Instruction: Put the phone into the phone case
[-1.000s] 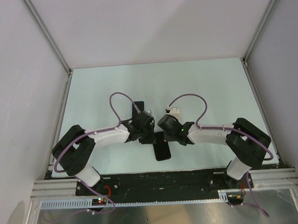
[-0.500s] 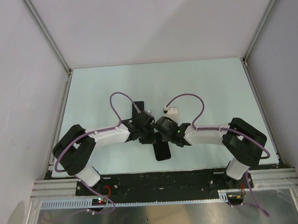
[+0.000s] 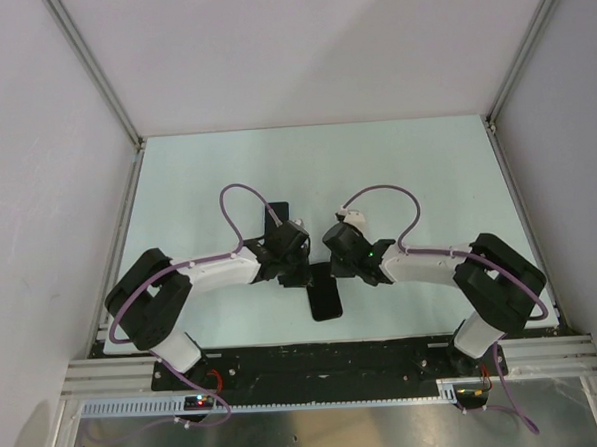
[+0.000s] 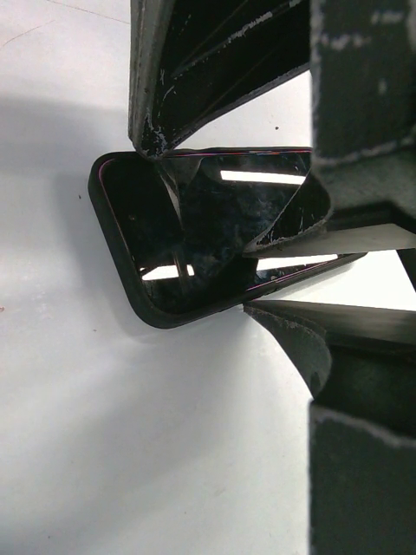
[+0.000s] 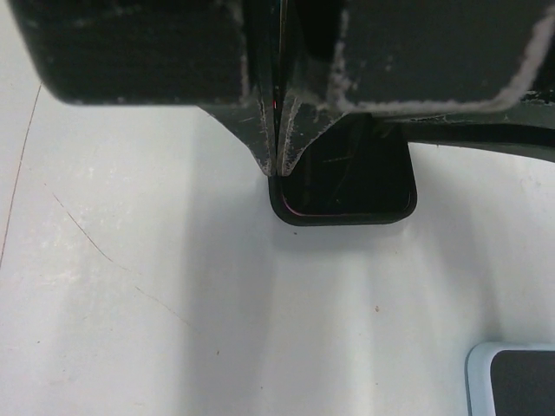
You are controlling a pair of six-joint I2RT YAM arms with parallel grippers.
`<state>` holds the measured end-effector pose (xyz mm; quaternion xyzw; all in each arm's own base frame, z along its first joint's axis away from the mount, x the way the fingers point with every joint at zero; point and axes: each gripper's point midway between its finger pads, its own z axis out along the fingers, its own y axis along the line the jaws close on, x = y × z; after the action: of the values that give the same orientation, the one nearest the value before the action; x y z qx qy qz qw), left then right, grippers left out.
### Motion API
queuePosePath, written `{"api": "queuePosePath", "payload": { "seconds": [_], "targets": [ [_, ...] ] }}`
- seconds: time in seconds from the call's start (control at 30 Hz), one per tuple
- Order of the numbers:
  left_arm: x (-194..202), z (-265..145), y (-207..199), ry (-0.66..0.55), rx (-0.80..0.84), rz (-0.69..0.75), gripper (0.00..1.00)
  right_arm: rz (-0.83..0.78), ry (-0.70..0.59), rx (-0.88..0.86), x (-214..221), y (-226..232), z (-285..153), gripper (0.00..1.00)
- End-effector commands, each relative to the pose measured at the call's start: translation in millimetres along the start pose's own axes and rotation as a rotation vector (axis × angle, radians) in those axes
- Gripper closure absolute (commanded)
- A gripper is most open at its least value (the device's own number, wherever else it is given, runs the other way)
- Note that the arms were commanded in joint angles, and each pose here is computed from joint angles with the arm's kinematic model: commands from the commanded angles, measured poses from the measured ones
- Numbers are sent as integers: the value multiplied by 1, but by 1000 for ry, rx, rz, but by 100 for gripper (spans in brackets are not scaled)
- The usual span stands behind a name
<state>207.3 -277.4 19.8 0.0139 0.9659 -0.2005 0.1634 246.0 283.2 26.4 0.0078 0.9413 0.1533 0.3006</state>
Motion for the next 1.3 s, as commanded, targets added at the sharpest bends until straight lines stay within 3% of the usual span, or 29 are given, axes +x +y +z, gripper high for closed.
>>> {"api": "queuePosePath", "payload": {
  "seconds": [0.0,0.13,0.27,0.4,0.6,0.83,1.0,1.27],
  "targets": [
    [-2,-1,2,-22,-9,4,71,-52,244,22,56,-32,-7,96],
    [-9,-7,-2,-43,7,6,71,-22,211,-28,37,-26,-16,83],
    [-23,-16,-5,-83,27,5,71,2,161,-65,17,-21,-28,53],
    [-37,-30,-8,-131,56,-5,69,25,104,-89,-3,-19,-44,35],
    [-52,-55,-12,-203,96,-3,58,41,38,-74,-18,-24,-62,25],
    [-60,-74,0,-283,82,-19,28,7,29,-15,1,-22,-71,16],
    [-58,-82,16,-324,64,-51,12,-32,52,-31,26,-3,-68,9],
    [-56,-87,40,-359,36,-102,6,-122,95,2,55,23,-50,1]
  ]
}}
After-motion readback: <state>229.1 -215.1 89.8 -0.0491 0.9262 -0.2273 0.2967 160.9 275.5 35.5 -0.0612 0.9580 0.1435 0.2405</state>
